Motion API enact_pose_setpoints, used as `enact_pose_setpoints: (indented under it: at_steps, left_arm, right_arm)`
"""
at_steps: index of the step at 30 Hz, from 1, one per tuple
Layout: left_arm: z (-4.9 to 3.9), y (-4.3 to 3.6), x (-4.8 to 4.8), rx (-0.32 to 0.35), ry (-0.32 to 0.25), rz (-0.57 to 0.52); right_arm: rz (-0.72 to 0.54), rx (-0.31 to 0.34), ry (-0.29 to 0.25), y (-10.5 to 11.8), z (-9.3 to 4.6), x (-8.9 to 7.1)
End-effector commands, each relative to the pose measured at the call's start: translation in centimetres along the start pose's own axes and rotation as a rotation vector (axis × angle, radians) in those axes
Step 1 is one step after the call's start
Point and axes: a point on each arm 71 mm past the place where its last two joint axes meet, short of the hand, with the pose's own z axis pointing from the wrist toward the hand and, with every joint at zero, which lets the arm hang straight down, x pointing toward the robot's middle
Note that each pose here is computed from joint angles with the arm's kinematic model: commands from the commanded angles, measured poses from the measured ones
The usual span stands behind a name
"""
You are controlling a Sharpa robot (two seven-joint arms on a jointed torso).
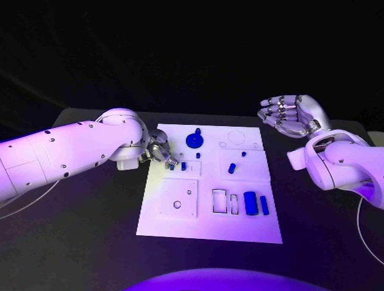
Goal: Assemble the parts on the task board
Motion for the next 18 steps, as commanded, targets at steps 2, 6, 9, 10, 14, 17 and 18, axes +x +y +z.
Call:
enact_pose_setpoints:
  at_steps: [2,6,9,10,14,17,18]
  left_arm:
    - [-0.45,-0.26,-0.37,0.024,-0.027,-0.017]
    - [-0.87,-0.20,-0.92,0.033,-0.070,-0.042]
    - [-1.01,-0.14,-1.15,0.035,-0.085,-0.052]
    - [-1.05,-0.12,-1.21,0.036,-0.091,-0.054]
    - [-1.25,-0.21,-1.59,0.050,-0.139,-0.087]
    - [-1.55,-0.85,-1.97,0.142,-0.198,-0.150]
    - [-1.65,-1.07,-2.10,0.171,-0.218,-0.164]
  right_arm:
    - [-0.007,-0.020,0.012,0.1,0.0,0.1]
    - [-0.007,-0.019,0.010,0.1,0.1,0.1]
    - [-0.007,-0.019,0.010,0.1,0.1,0.1]
    - [-0.007,-0.019,0.011,0.1,0.1,0.1]
    - [-0.006,-0.018,0.011,0.1,0.1,0.1]
    - [-0.006,-0.018,0.012,0.1,0.1,0.1]
    - [-0.005,-0.018,0.012,0.1,0.1,0.1]
